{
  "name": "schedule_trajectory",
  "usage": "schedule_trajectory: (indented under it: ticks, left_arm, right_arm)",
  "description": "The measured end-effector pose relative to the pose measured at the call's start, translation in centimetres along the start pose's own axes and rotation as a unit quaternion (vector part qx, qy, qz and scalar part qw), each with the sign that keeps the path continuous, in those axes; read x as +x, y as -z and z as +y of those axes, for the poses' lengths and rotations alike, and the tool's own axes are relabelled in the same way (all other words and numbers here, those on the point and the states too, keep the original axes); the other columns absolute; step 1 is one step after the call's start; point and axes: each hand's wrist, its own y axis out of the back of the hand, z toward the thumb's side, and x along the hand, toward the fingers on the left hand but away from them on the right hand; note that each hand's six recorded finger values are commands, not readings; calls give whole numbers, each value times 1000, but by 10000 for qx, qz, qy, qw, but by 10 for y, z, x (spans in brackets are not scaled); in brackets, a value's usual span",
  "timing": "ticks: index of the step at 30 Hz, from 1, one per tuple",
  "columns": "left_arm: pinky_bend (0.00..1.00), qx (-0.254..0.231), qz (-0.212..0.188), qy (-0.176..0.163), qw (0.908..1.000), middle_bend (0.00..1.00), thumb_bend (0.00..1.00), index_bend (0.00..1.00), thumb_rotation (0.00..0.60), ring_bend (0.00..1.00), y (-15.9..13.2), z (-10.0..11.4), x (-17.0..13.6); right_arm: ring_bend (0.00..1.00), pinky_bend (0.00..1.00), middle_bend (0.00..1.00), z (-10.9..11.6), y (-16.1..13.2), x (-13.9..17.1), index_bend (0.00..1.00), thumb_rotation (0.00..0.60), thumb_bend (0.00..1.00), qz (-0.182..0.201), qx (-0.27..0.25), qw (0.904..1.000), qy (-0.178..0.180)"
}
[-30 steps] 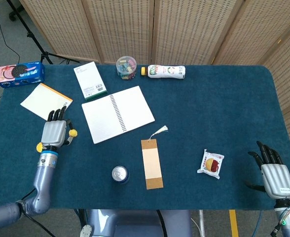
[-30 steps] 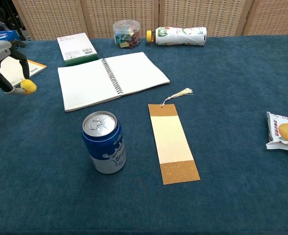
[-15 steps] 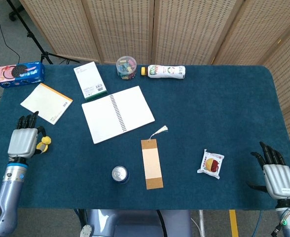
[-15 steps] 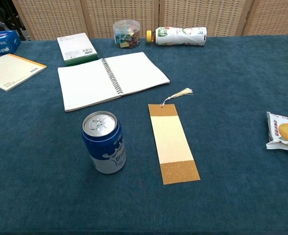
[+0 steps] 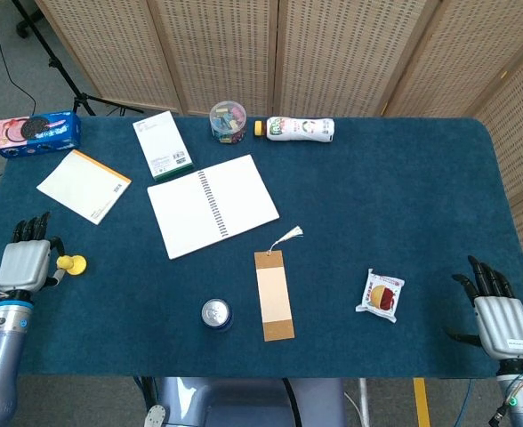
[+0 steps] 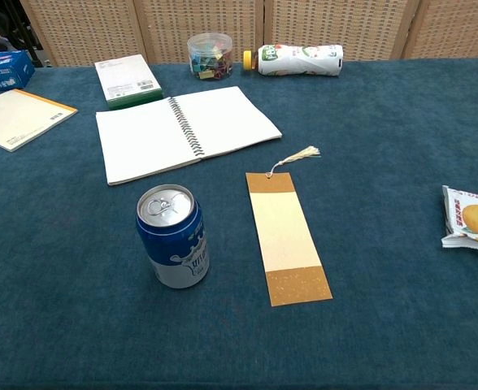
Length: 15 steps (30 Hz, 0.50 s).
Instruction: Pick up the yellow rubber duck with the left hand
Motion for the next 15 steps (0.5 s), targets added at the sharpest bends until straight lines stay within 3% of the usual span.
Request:
schedule_trajectory:
  ticks: [15]
  left_arm:
    - [0, 91, 151, 94, 9998, 0, 330, 616, 600, 0, 6, -21, 12]
  right_arm:
    - [0, 91, 0, 0, -2, 1, 201, 600, 0, 29, -5, 10000, 12]
